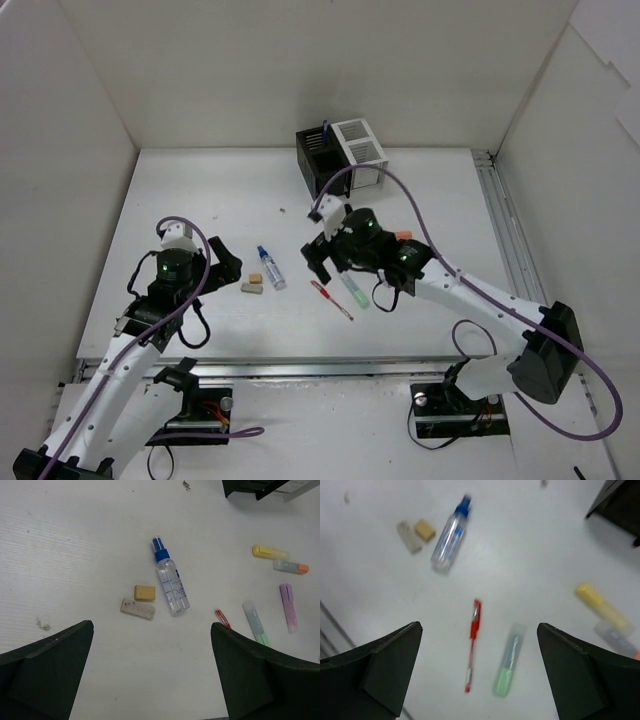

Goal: Sort the stationery into containers
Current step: Pick up the pen from the center of the board.

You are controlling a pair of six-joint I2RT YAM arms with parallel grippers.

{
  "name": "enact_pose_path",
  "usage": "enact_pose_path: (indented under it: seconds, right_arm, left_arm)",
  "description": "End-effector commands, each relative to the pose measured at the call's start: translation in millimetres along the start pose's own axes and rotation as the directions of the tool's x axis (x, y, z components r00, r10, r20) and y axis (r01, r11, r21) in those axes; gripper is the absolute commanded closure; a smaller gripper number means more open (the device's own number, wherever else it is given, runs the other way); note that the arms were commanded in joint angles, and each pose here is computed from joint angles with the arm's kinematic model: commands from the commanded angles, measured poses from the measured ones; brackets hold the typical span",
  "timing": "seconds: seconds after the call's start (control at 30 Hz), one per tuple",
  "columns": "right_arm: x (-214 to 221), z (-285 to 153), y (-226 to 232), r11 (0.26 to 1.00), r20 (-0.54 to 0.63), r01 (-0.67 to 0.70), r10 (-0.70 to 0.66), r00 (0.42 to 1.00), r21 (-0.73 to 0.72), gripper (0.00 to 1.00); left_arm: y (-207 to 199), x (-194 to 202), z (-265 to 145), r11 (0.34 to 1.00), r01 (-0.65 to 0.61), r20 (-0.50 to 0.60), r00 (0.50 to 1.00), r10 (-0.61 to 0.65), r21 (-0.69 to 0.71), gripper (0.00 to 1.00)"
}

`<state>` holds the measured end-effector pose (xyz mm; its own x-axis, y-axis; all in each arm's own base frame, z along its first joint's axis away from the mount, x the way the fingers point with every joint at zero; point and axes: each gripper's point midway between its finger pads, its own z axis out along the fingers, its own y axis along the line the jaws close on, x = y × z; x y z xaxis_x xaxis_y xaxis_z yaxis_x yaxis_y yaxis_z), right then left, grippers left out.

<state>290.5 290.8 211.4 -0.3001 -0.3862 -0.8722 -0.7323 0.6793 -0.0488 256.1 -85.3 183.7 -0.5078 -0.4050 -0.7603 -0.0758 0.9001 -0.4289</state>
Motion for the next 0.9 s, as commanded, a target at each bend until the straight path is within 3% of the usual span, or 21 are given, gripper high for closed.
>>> enact_pose_path:
  seconds: [0.0, 0.13, 0.3, 0.47, 0.5, 0.53, 0.57, 0.7, 0.77, 0.8, 0.87]
  right_arm:
    - [64.4, -1.5, 20.5, 1.0, -0.219, -0.029, 0.029, 0.975, 0.001, 0.02]
    - [99.0, 30.4, 41.2, 1.0, -0.342, -0.026, 0.024, 0.939, -0.001, 0.02]
    - [123.9, 61.1, 33.3, 0.997, -0.424, 0.007, 0.028, 0.905, 0.081, 0.03]
    - [152.9, 78.7, 26.7, 0.994, -0.495, 0.029, 0.029, 0.868, 0.11, 0.13]
    - [154.3, 80.1, 31.8, 0.996, -0.5, 0.012, 0.032, 0.865, 0.084, 0.18]
    - [160.2, 81.6, 34.4, 0.997, -0.513, 0.003, 0.037, 0.857, 0.077, 0.29]
    - [165.3, 81.9, 37.8, 0.998, -0.524, -0.013, 0.047, 0.85, 0.068, 0.48]
    - [173.7, 82.3, 41.4, 0.998, -0.542, -0.033, 0.056, 0.839, 0.051, 0.81]
    - [172.2, 82.4, 41.4, 0.998, -0.541, -0.039, 0.057, 0.839, 0.044, 0.88]
    - [169.0, 81.5, 43.8, 0.998, -0.536, -0.06, 0.061, 0.842, 0.019, 0.98]
    - [158.3, 80.7, 42.6, 0.997, -0.513, -0.073, 0.066, 0.856, 0.006, 1.0]
  left_arm:
    - [-4.5, -4.4, -0.5, 0.999, 0.039, -0.001, 0.999, -0.04, -0.003, 0.0]
    - [0.0, 5.4, 2.8, 0.998, 0.052, -0.04, 0.998, -0.053, -0.028, 0.0]
    - [1.1, 7.1, -1.8, 0.998, 0.046, -0.044, 0.998, -0.048, -0.034, 0.0]
    - [9.7, 6.5, -6.0, 0.997, 0.037, -0.033, 0.999, -0.039, -0.073, 0.0]
    - [10.3, 6.0, -5.9, 0.996, 0.038, -0.032, 0.999, -0.04, -0.078, 0.0]
    - [13.0, 7.2, -5.9, 0.995, 0.035, -0.036, 0.999, -0.039, -0.092, 0.0]
    - [13.8, 6.2, -6.7, 0.995, 0.033, -0.033, 0.999, -0.037, -0.097, 0.0]
    - [14.6, 5.0, -4.6, 0.994, 0.028, -0.031, 0.999, -0.031, -0.104, 0.0]
    - [14.5, 5.0, -2.9, 0.994, 0.025, -0.032, 0.999, -0.028, -0.105, 0.0]
    - [13.6, 4.2, -2.4, 0.995, 0.022, -0.031, 0.999, -0.026, -0.102, 0.0]
    - [13.4, 4.4, -1.4, 0.994, 0.018, -0.036, 0.999, -0.022, -0.103, 0.0]
